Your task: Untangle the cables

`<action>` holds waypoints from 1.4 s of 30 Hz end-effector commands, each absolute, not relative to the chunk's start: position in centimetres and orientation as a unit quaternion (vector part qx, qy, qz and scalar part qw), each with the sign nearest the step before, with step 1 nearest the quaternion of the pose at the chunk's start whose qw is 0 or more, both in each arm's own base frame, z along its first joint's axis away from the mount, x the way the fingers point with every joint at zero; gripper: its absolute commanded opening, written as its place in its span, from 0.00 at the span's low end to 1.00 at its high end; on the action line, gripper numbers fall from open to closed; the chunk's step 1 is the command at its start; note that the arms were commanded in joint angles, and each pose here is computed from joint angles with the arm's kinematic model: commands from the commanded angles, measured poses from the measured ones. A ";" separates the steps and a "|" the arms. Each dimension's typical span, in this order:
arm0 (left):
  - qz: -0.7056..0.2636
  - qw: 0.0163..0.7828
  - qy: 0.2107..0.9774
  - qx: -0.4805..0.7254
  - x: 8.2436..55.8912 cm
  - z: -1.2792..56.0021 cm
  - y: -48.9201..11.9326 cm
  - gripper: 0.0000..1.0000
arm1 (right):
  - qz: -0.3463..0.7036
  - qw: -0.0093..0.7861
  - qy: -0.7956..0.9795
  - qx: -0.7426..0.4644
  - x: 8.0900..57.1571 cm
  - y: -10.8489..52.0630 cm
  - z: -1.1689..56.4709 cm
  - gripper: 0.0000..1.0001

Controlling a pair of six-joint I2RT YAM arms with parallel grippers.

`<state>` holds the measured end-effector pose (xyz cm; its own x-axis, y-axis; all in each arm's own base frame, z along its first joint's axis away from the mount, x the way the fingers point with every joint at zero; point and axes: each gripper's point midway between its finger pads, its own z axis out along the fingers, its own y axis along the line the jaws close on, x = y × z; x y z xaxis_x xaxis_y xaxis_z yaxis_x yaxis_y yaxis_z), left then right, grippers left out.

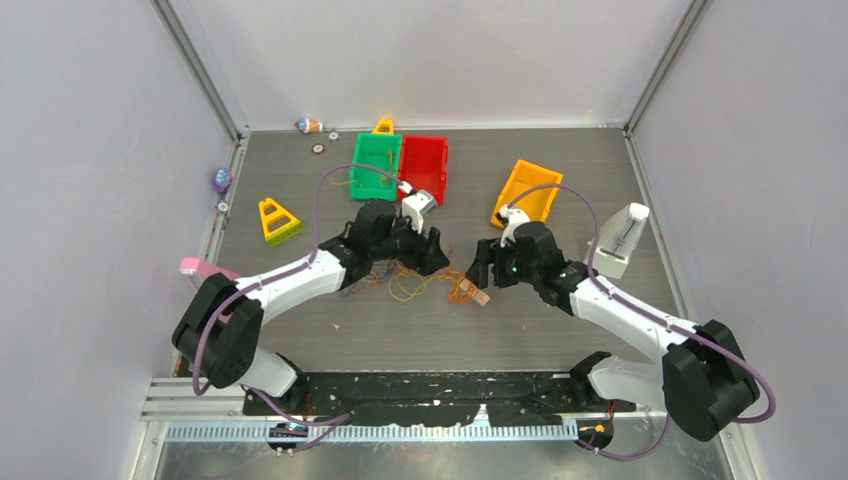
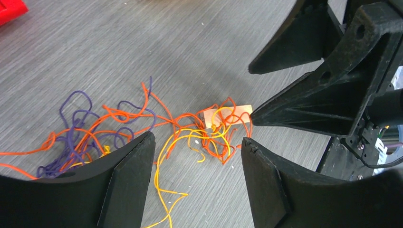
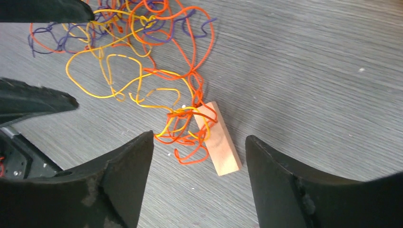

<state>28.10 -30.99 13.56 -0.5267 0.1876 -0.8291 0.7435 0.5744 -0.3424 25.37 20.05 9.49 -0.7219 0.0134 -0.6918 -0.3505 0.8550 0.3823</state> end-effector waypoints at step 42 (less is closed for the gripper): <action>-0.294 0.364 0.860 0.204 31.3 8.7 -26.3 0.00 | 0.273 0.388 0.874 -0.101 27.4 21.6 8.5 0.71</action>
